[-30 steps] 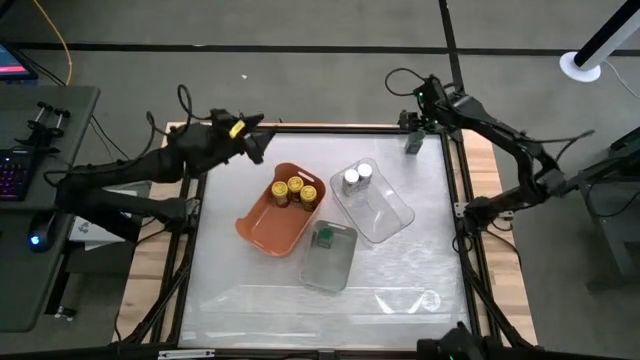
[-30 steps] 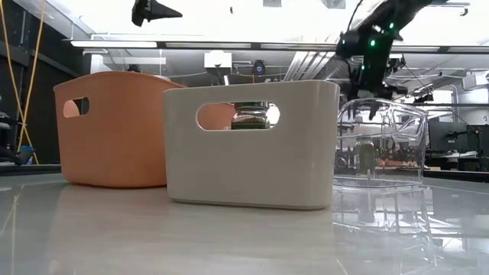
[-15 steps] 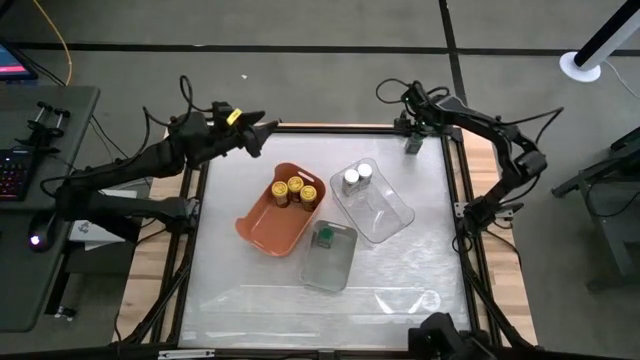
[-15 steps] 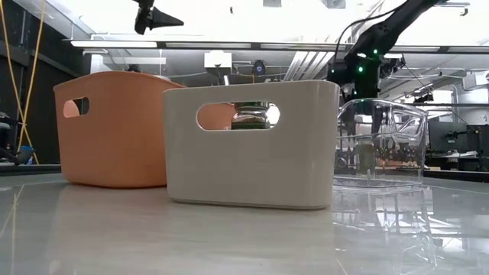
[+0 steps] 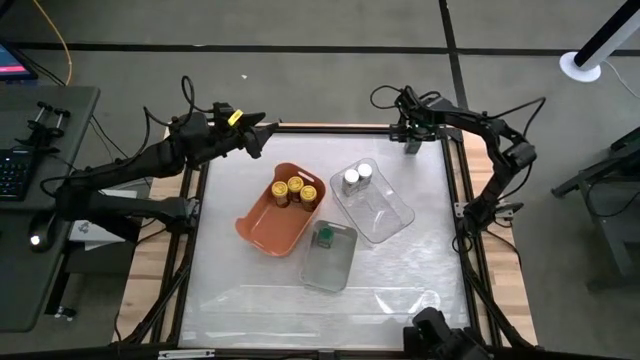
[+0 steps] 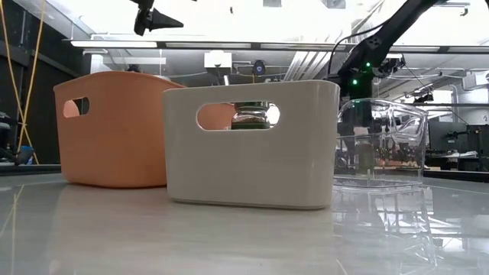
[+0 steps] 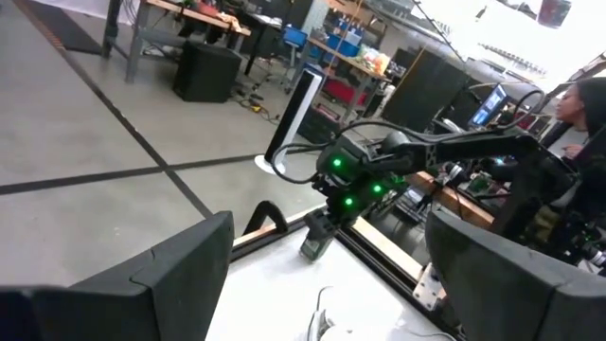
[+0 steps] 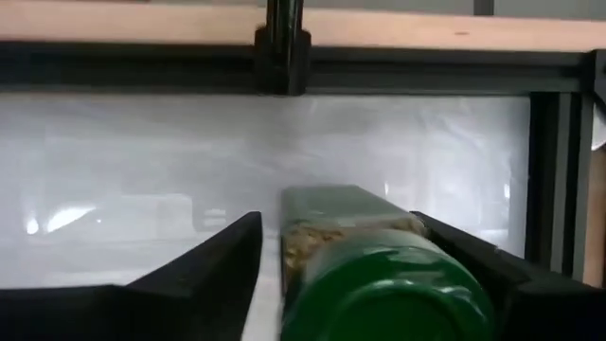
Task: Sort spices by type
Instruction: Put the green seasoning bottle into the gray bin
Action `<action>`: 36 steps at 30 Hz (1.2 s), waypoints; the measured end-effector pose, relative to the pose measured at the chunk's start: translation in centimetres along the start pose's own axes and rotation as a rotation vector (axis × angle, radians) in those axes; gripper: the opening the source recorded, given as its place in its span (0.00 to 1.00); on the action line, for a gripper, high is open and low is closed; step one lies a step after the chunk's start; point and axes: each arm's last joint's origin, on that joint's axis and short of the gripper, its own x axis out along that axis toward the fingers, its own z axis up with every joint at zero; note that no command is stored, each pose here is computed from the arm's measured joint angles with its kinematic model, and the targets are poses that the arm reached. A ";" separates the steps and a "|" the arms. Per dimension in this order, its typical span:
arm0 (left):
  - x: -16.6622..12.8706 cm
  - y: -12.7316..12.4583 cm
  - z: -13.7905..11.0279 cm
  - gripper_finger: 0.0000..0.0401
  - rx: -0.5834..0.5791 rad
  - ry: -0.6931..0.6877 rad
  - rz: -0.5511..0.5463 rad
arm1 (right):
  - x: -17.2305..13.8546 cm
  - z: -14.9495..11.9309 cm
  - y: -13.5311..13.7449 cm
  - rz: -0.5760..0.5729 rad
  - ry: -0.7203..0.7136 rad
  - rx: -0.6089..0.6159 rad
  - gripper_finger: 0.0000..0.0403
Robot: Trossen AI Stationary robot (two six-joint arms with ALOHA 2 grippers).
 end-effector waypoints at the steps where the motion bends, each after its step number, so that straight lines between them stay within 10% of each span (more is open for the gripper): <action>1: 0.0 0.0 0.0 0.83 0.000 0.000 0.000 | 0.1 -0.1 0.0 -0.004 0.007 -0.007 0.60; 13: -2.0 -0.2 2.1 0.83 0.087 -0.147 -0.052 | -6.9 -1.9 -1.1 0.093 -0.121 -0.195 0.48; 25: -3.3 -0.1 2.5 0.83 0.137 -0.157 -0.088 | -23.7 -14.5 3.3 1.193 -0.397 -0.668 0.48; 36: -3.4 -0.2 2.6 0.83 0.140 -0.149 -0.123 | -20.2 -24.7 10.8 1.062 -0.148 -1.003 0.48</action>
